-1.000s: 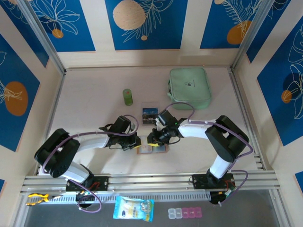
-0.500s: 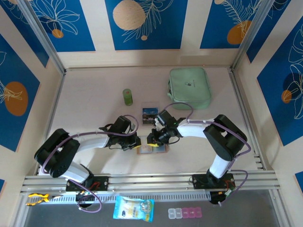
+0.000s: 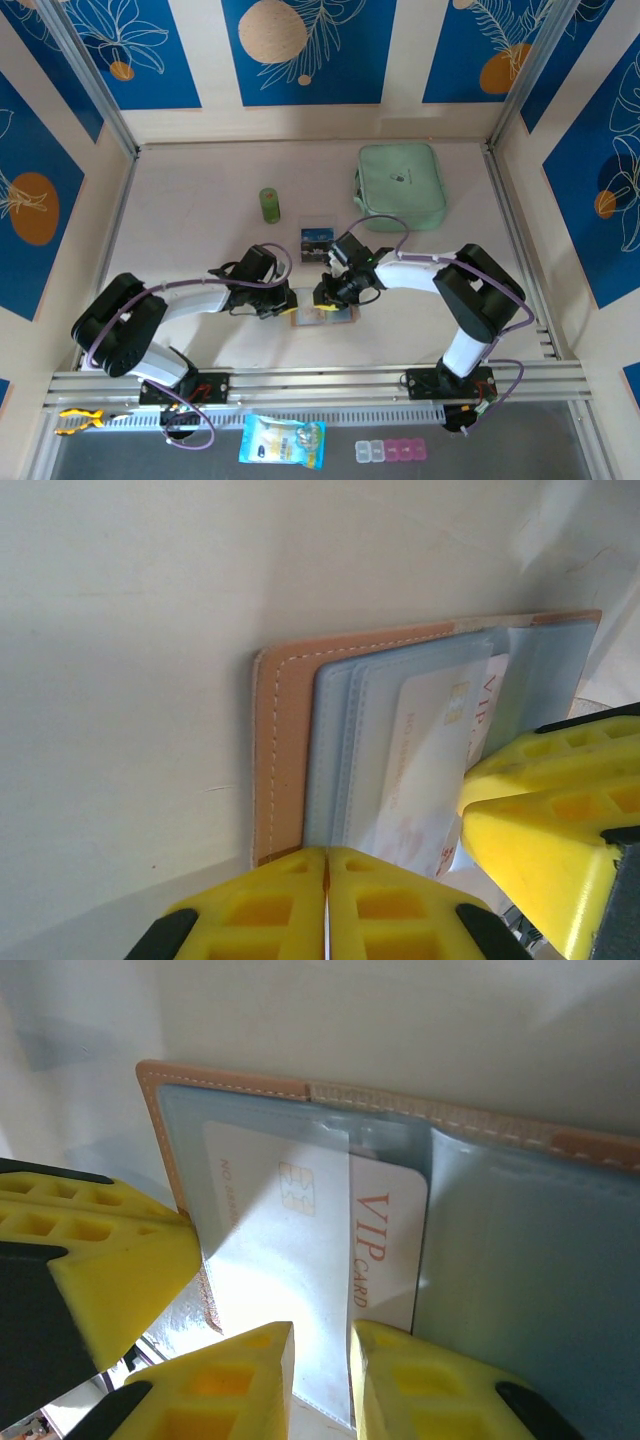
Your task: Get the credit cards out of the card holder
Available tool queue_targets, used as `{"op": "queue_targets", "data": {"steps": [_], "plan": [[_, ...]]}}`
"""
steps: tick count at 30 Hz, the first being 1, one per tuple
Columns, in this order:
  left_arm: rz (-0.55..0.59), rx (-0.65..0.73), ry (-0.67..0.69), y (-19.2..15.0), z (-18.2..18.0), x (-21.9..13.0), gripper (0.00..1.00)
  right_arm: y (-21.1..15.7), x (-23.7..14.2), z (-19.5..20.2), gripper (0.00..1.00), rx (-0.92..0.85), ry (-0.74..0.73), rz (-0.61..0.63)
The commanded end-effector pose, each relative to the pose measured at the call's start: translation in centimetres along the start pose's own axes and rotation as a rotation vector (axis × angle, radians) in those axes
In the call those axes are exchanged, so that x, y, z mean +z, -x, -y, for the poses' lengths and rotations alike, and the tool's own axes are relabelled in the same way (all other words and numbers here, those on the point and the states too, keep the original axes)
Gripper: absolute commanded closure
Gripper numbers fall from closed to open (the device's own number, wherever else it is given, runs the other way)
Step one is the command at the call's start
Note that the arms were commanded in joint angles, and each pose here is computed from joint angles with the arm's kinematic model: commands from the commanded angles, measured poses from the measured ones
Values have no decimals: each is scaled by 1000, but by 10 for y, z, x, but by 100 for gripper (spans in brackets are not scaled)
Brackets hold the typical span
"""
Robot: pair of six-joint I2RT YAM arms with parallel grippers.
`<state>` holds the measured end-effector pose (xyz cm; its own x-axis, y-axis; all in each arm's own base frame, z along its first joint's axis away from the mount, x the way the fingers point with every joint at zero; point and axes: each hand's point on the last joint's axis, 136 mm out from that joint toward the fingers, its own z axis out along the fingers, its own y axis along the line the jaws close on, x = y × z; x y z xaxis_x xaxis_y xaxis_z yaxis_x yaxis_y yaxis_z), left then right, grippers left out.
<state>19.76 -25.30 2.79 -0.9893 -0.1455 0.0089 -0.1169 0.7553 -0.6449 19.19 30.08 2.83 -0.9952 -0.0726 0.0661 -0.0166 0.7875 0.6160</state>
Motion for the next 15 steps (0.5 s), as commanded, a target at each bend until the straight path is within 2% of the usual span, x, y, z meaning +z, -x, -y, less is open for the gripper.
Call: {"op": "queue_targets", "data": {"steps": [1,9,15], "plan": [[1,3,1,0,1,-7,92,0,-8,-8,76,-27,3,11],[7,27,-31,2,18,-13,93,1,-18,-19,76,-44,32,37],[-19,41,-43,-3,25,-3,93,1,-23,-16,76,-39,19,49]]}}
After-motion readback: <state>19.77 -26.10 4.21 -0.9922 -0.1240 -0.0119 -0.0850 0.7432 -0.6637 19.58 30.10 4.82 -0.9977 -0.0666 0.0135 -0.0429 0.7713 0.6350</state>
